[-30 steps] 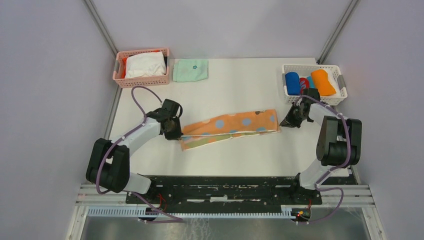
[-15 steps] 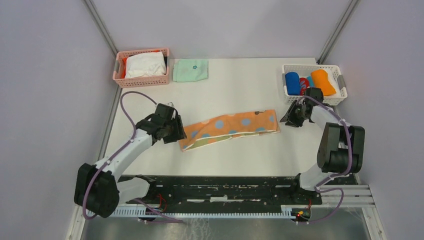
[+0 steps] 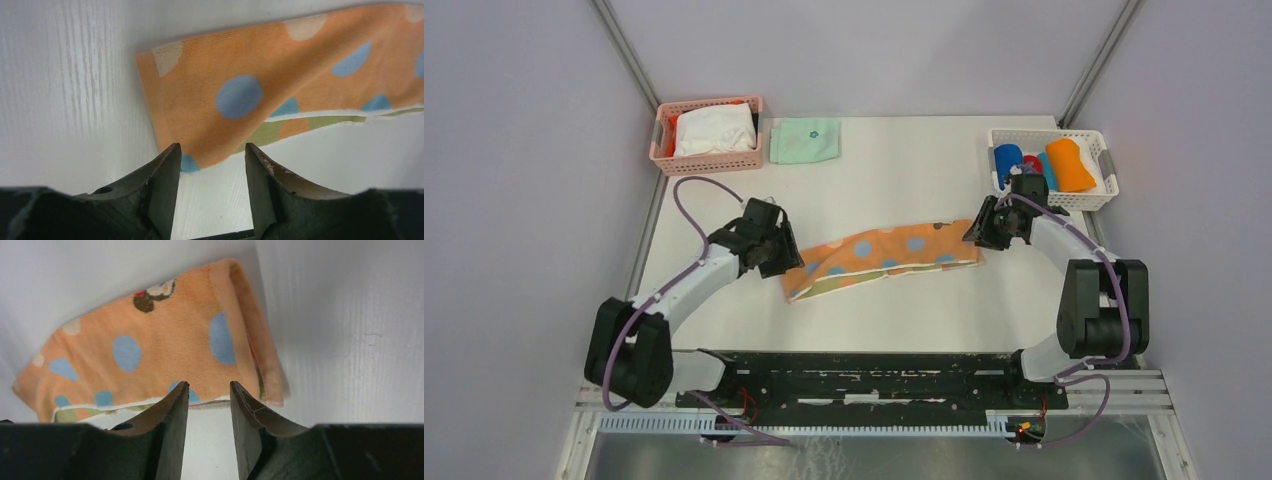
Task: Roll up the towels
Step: Fold the towel at the center of the board.
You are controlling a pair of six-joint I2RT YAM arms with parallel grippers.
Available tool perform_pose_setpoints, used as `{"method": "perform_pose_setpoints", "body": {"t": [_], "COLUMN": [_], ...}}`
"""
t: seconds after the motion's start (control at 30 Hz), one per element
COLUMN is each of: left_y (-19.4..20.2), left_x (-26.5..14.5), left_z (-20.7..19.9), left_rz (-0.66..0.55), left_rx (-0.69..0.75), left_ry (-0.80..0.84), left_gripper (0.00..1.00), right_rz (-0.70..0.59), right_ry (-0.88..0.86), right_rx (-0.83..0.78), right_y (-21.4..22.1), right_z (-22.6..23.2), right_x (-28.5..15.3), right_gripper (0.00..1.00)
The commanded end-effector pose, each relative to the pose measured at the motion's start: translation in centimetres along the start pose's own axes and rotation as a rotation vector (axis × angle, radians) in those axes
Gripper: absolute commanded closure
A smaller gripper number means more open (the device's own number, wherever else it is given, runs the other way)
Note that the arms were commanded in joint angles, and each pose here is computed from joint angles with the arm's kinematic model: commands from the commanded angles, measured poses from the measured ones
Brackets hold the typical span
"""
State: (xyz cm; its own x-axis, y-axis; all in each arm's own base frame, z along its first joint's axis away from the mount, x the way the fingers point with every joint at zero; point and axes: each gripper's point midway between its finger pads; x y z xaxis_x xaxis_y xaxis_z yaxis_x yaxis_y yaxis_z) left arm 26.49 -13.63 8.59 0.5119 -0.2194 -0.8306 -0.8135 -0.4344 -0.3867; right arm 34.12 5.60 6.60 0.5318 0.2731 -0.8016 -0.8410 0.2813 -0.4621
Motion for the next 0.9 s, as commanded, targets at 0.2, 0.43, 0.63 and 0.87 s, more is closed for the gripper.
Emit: {"method": "perform_pose_setpoints", "body": {"t": [0.2, 0.43, 0.63, 0.87], "left_y": [-0.4, 0.5, 0.7, 0.9], "left_x": [5.0, 6.0, 6.4, 6.4], "left_z": [0.5, 1.8, 2.7, 4.7], "left_rz": [0.008, 0.027, 0.024, 0.011], "left_rx": [-0.029, -0.023, -0.026, -0.034], "left_ry": [-0.066, -0.106, -0.141, -0.234], "left_gripper": [0.51, 0.54, 0.56, 0.57], "right_rz": [0.046, 0.073, 0.089, 0.110], "right_ry": [0.082, 0.064, 0.070, 0.150], "right_rx": [0.009, 0.003, 0.007, 0.005], "right_y": [1.5, 2.2, 2.6, 2.6], "right_z": [-2.2, -2.3, -2.6, -3.9], "right_x": [1.8, 2.7, 2.8, 1.1], "right_gripper": [0.52, 0.50, 0.64, 0.90]}}
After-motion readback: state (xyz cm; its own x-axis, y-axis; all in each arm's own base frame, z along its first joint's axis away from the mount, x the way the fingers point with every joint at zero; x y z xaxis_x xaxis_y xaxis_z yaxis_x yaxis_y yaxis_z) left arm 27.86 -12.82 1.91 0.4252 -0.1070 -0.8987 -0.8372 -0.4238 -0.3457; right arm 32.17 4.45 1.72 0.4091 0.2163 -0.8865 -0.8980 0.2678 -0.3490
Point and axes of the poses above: each gripper's point midway between its finger pads, its own x axis out along the fingers, its own z axis along the line the jaws close on, y = z × x, and after that the axes turned 8 degrees about -x, right-handed
